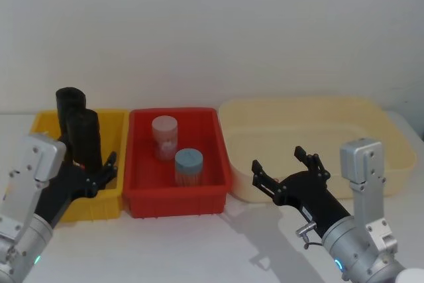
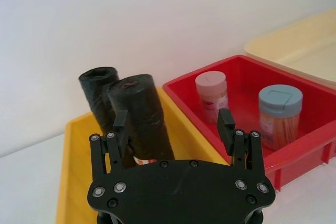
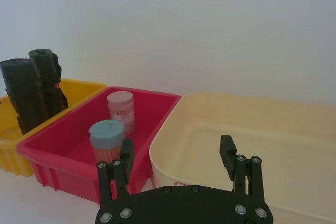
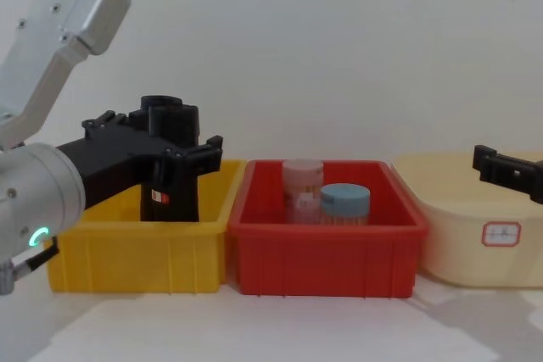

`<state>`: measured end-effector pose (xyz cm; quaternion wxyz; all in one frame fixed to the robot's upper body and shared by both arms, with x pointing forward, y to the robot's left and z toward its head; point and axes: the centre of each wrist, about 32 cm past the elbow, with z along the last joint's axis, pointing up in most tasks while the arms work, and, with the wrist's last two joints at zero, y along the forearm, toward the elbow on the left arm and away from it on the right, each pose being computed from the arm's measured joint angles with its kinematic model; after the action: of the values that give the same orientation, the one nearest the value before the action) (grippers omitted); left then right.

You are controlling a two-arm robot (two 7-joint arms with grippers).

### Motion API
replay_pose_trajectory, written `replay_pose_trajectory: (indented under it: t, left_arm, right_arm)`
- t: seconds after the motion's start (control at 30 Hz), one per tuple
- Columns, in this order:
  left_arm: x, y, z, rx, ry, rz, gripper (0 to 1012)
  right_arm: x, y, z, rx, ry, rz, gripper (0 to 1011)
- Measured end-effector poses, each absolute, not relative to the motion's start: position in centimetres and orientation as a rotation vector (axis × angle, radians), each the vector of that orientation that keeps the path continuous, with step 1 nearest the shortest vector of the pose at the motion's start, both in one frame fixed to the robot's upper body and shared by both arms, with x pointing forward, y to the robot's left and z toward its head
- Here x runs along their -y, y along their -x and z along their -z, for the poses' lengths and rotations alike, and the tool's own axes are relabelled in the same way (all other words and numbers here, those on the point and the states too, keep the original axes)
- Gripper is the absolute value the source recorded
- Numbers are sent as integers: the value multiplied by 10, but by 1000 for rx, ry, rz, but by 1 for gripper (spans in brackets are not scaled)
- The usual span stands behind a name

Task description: Pick up the garbage bag with the one hand and transfer it to the other hand.

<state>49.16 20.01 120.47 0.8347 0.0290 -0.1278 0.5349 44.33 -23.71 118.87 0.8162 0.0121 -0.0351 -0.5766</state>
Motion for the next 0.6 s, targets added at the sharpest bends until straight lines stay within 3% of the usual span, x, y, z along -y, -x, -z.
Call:
replay_pose_trajectory:
  t: [0.6]
  left_arm:
    - [-220, -493, -1206, 251, -83, -1205, 1001]
  right_arm:
    - [237, -443, -1189, 75, -26, 1229, 1000]
